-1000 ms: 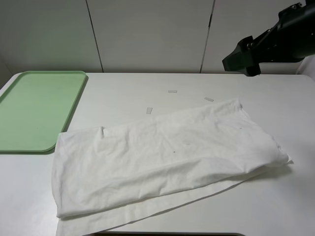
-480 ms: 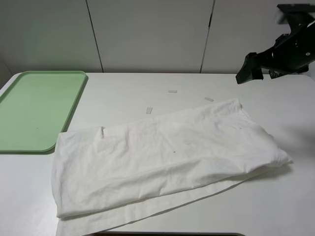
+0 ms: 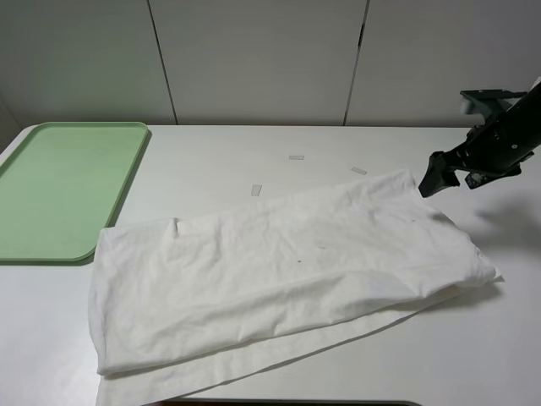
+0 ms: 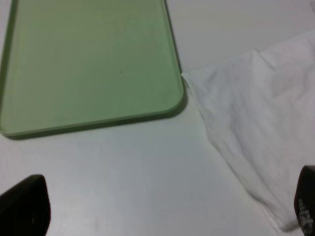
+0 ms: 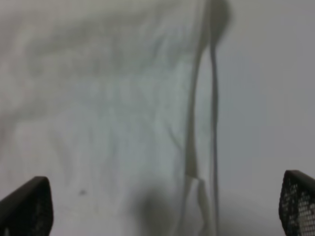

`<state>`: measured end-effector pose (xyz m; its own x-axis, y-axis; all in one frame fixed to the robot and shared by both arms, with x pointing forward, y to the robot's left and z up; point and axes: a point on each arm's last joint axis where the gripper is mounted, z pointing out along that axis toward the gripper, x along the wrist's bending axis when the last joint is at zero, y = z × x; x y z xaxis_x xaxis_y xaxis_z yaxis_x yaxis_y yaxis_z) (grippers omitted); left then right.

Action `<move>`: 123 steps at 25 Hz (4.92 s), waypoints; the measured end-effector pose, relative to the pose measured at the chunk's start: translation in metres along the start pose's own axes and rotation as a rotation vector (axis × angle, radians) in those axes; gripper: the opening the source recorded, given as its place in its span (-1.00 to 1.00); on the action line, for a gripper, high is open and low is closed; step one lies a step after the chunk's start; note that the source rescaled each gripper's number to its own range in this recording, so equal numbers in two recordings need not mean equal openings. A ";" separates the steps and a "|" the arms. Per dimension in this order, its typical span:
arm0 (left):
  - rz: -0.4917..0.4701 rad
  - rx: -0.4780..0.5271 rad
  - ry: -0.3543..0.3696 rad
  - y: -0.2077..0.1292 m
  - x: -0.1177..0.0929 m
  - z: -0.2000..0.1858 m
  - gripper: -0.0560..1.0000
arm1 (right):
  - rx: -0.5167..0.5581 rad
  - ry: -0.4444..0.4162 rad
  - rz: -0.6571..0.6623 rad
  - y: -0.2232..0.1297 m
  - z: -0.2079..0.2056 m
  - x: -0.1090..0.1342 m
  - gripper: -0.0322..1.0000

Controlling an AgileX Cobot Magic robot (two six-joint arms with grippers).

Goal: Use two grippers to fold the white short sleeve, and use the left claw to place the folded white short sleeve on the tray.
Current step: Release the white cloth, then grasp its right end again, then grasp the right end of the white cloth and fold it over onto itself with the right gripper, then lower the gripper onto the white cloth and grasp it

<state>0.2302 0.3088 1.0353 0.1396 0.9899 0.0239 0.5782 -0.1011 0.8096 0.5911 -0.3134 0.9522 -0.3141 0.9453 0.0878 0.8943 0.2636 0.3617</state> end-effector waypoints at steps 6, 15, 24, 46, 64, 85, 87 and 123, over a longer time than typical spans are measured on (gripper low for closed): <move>0.000 0.000 0.000 0.000 0.000 0.000 1.00 | 0.074 0.007 0.012 -0.013 0.036 -0.029 1.00; 0.001 0.000 0.000 0.000 0.000 0.000 1.00 | 0.119 0.059 0.003 -0.022 0.068 -0.037 1.00; 0.001 0.000 0.000 0.000 0.000 0.000 1.00 | 0.122 0.104 0.017 -0.022 0.074 -0.033 1.00; 0.002 0.001 0.003 0.000 0.000 0.000 1.00 | 0.206 -0.027 -0.182 -0.008 0.054 -0.001 -0.76; 0.002 0.001 0.003 0.000 0.000 0.000 1.00 | 0.087 -0.126 -0.225 0.021 -0.001 0.112 -0.76; 0.003 0.001 0.005 0.000 0.000 0.000 1.00 | 0.018 0.142 -0.384 0.005 -0.002 0.242 0.54; 0.008 0.000 0.019 0.000 0.002 0.000 1.00 | 0.016 0.140 -0.411 0.004 -0.002 0.244 0.54; 0.022 -0.005 0.054 0.001 0.005 0.000 1.00 | -0.316 -0.303 0.044 -0.060 -0.239 0.093 0.57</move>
<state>0.2311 0.3137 1.0360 0.1084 0.9914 0.0736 0.5714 -0.1227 0.8114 0.4323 -0.2871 1.1610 -0.1281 0.9804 -0.1498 0.7486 0.1946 0.6338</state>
